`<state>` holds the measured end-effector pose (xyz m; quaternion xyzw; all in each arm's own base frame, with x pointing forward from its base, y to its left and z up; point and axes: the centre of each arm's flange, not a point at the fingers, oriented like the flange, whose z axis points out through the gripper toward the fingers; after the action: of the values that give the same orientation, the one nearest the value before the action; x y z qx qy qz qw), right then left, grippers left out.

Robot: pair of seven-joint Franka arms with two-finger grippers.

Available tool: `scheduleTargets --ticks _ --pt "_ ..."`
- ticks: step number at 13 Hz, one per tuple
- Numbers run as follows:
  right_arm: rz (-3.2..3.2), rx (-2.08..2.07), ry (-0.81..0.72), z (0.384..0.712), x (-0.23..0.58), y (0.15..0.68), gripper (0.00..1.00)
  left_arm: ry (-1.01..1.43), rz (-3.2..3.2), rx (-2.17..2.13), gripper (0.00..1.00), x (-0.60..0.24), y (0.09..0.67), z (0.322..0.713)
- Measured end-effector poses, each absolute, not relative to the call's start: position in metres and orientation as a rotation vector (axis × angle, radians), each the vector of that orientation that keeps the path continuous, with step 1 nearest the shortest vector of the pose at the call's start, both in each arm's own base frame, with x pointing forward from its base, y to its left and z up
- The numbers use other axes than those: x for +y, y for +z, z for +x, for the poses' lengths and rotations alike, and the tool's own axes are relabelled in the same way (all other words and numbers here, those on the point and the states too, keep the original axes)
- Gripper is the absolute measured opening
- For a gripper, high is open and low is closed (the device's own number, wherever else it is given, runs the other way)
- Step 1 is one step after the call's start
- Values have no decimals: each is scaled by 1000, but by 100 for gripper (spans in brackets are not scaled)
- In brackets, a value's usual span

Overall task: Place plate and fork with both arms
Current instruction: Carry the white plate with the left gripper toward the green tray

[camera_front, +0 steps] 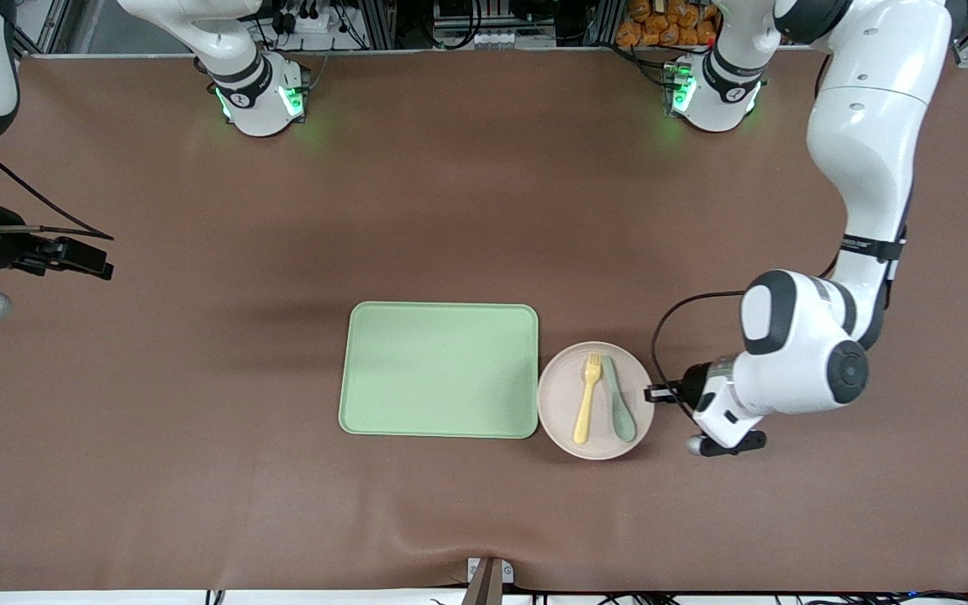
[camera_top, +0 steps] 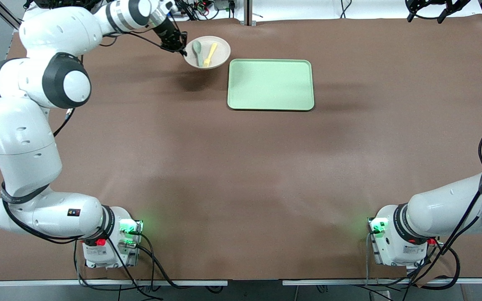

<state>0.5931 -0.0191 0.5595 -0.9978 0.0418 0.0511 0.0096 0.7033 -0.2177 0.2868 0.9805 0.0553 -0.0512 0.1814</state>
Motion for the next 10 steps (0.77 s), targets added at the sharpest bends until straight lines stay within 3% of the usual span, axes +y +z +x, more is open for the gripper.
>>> scheduleTargets --ticks 5,10 --pt "-3116 129 160 593 -18 559 100 -19 2899 191 4 -357 295 654" --pt "-3115 129 161 593 -18 559 100 39 3010 181 4 -371 265 645"
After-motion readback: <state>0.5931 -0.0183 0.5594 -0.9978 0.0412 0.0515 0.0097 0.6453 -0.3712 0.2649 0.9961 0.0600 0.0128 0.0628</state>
